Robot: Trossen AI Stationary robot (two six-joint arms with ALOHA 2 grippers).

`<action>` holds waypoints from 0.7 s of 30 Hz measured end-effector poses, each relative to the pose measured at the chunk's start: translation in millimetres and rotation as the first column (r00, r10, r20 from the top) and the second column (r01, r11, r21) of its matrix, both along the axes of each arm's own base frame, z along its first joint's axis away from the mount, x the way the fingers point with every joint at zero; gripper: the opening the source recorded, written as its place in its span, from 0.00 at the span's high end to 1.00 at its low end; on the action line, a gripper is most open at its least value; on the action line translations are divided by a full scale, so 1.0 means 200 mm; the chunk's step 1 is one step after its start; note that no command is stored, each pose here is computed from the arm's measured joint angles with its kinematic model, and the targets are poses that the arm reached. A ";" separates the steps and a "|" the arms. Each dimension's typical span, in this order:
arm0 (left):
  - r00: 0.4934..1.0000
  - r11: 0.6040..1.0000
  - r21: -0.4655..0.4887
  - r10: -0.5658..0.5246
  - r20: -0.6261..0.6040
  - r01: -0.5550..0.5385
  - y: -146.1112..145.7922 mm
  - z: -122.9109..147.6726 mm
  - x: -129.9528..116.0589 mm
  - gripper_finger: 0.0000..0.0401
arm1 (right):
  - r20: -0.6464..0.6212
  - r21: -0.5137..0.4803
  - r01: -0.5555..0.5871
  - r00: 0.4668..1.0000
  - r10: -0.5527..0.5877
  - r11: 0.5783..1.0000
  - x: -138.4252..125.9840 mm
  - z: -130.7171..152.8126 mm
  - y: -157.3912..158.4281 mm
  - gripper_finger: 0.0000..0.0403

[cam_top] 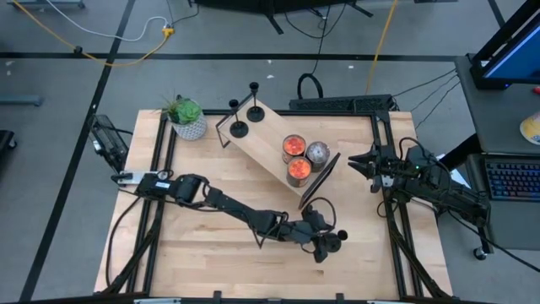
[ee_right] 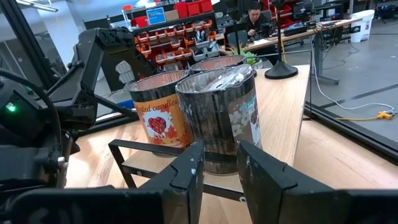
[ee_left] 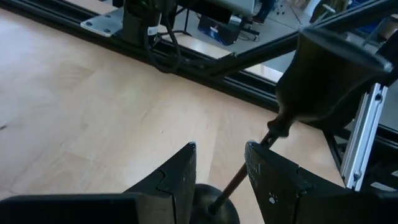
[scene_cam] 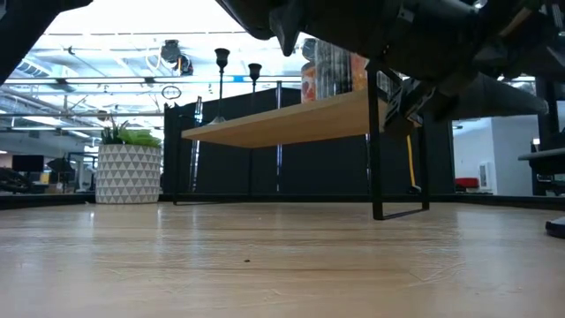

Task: Pick & Place candle stick holders
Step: Put the black candle holder on the shelf

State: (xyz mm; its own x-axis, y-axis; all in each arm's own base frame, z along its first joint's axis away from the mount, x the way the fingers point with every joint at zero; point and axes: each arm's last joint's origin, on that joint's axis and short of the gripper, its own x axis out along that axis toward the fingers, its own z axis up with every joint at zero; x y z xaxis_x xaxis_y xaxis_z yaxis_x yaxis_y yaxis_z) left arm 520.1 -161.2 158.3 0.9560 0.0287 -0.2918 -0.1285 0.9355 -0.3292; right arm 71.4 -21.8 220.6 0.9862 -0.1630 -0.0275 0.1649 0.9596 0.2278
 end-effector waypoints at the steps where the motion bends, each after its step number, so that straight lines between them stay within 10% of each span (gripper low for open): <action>1: 1.000 1.000 -0.002 -0.007 -0.001 0.007 0.00 0.00 0.00 0.64 | 0.000 0.000 0.000 1.000 0.000 1.000 0.00 0.00 0.00 0.77; 21: 0.997 0.997 0.007 -0.073 -0.004 0.073 0.02 0.00 0.01 0.60 | 0.004 0.026 0.003 1.000 -0.003 1.000 0.00 0.00 0.00 0.77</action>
